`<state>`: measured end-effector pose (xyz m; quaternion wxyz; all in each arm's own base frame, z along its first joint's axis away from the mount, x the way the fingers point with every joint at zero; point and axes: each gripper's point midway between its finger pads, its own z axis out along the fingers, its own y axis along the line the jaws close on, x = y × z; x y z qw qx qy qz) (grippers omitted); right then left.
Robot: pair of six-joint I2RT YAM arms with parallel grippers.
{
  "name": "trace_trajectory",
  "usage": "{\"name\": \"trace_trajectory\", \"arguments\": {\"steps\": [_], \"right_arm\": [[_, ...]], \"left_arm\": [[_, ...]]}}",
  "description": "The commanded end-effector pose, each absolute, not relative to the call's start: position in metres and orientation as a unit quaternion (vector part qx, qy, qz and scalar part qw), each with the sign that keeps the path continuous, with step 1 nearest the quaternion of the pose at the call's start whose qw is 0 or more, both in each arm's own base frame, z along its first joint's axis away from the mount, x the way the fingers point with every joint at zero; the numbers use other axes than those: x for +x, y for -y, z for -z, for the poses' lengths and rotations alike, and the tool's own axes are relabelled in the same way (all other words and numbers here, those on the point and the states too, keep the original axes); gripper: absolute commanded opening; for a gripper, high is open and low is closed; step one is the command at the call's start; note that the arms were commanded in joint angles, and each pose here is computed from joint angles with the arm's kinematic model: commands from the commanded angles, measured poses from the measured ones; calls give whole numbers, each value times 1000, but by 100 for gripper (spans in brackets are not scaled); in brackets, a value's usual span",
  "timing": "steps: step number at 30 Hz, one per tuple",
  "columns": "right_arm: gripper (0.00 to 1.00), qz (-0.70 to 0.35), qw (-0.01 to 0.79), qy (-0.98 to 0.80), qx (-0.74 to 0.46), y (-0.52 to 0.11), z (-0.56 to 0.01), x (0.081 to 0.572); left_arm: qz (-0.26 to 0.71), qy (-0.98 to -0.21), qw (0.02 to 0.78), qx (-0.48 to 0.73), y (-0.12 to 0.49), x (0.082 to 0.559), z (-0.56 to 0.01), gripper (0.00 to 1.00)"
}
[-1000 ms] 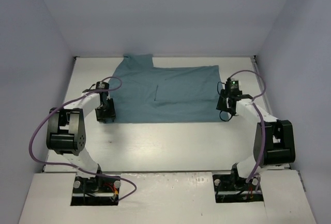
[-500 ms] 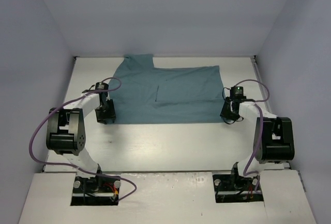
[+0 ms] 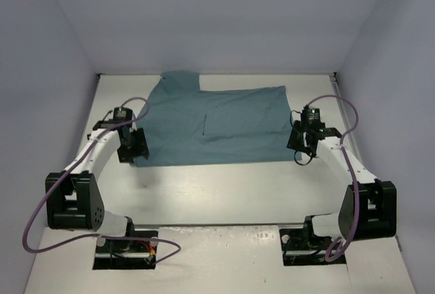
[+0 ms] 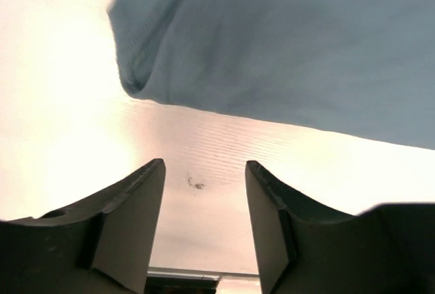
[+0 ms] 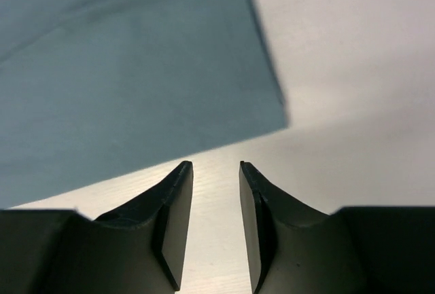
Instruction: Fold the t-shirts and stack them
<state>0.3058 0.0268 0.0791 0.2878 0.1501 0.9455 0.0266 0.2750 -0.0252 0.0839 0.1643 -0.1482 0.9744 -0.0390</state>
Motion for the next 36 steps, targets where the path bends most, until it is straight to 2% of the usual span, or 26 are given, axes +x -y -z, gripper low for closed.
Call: {"name": "trace_trajectory", "arguments": {"steps": [1,9,13,17,21,25,30,36], "right_arm": [[35,-25,320,-941,104,-40,-97,344],[42,-47,322,-945,36,-65,-70,387],[44,-51,301,-952,9,-69,-48,387],[47,-42,269,-962,30,-64,-26,368],[49,-40,205,-974,82,-60,-1,316],[49,-45,172,-977,120,-61,0,279],[50,-58,173,-971,156,-66,-15,253],[50,-48,249,-958,131,-74,-57,266]], "left_arm": [[27,-960,252,-121,33,324,-137,55],[6,-971,228,-78,60,386,-95,58],[1,-976,205,-77,63,393,-71,58],[-5,-980,167,-111,59,364,-48,58],[6,-986,112,-127,61,308,-24,58],[19,-987,97,-128,63,274,-23,58],[35,-986,90,-136,64,244,-25,58],[33,-985,123,-120,61,254,-49,58]]}}
